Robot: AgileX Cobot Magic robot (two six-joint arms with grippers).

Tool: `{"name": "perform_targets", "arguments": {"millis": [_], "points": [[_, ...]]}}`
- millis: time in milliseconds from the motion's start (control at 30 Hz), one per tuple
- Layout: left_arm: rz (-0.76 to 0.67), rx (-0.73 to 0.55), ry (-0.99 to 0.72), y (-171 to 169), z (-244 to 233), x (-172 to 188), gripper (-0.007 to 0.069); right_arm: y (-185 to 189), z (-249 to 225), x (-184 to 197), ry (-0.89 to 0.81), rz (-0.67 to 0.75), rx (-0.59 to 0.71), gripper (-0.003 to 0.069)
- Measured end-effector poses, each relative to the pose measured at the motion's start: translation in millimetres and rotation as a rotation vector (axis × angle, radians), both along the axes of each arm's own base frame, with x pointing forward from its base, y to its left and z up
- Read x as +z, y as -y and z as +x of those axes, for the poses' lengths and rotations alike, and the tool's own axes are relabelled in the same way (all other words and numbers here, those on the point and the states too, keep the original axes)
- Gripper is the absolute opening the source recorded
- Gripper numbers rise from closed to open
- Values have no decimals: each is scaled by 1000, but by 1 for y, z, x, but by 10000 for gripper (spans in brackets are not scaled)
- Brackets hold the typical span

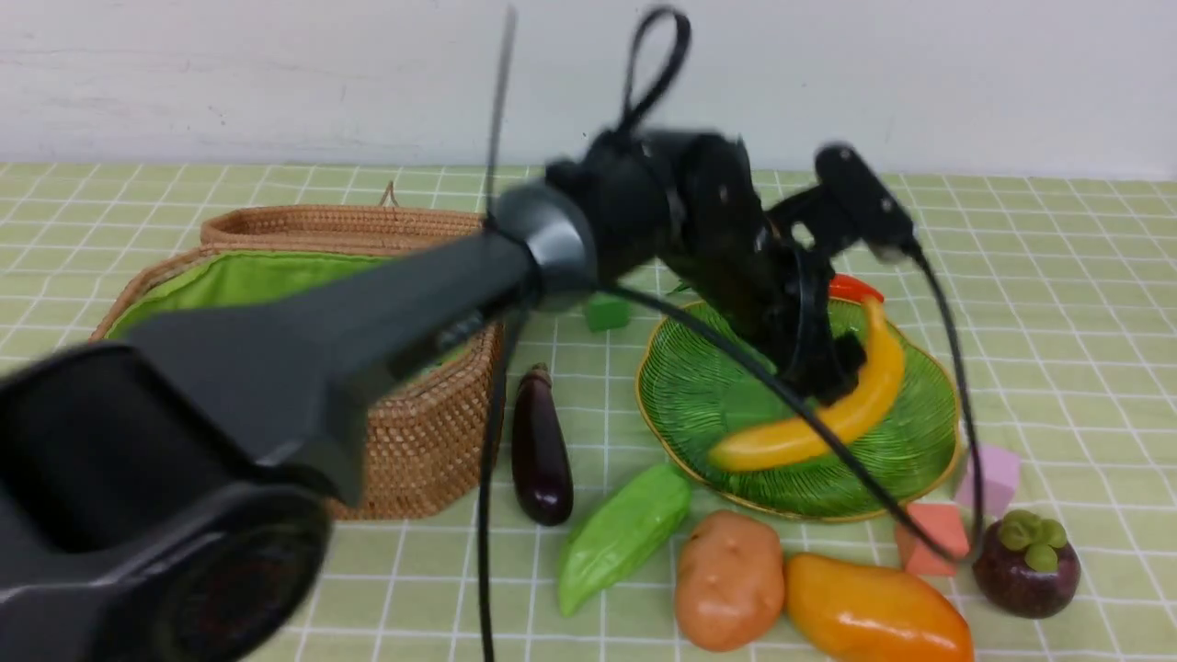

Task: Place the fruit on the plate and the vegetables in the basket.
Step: Take a chayote with your left arm and place it on the basket on the left.

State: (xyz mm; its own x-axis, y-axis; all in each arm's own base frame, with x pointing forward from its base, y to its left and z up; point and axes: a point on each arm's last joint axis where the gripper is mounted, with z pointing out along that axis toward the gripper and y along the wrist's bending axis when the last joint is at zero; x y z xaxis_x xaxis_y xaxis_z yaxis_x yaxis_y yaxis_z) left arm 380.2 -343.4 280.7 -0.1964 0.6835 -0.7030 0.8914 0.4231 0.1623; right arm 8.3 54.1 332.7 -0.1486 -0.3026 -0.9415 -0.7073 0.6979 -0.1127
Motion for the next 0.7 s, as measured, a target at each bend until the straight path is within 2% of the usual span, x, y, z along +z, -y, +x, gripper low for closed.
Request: {"name": "perform_targets", "arguments": {"millis": [33, 67, 100, 133, 167, 200, 233, 300, 433, 500, 567, 700], "points": [[-27, 42, -33, -7, -8, 21, 496, 0, 0, 0, 0, -2, -1, 36], [-28, 47, -43, -9, -10, 24, 496, 0, 0, 0, 0, -2, -1, 36], [-48, 105, -66, -21, -19, 51, 384, 0, 0, 0, 0, -2, -1, 38], [-61, 148, -83, -30, -25, 66, 321, 0, 0, 0, 0, -2, -1, 39], [-67, 199, -86, -44, -36, 91, 218, 0, 0, 0, 0, -3, -1, 41], [-65, 207, -87, -46, -37, 94, 183, 0, 0, 0, 0, -3, -1, 41], [-41, 277, -94, -62, -46, 111, 70, 0, 0, 0, 0, -3, -1, 42], [0, 358, -108, -79, -57, 127, -14, 0, 0, 0, -1, -3, -1, 42], [50, 488, -171, -98, -68, 131, -13, 0, 0, 0, -2, -3, 0, 46], [53, 510, -193, -100, -71, 128, -13, 0, 0, 0, -2, -3, 0, 46], [93, 535, -258, -104, -85, 111, -13, 0, 0, 0, -2, -3, 1, 46], [236, 490, -344, -96, -111, 68, -13, 0, 0, 0, -3, -4, 2, 46]]}}
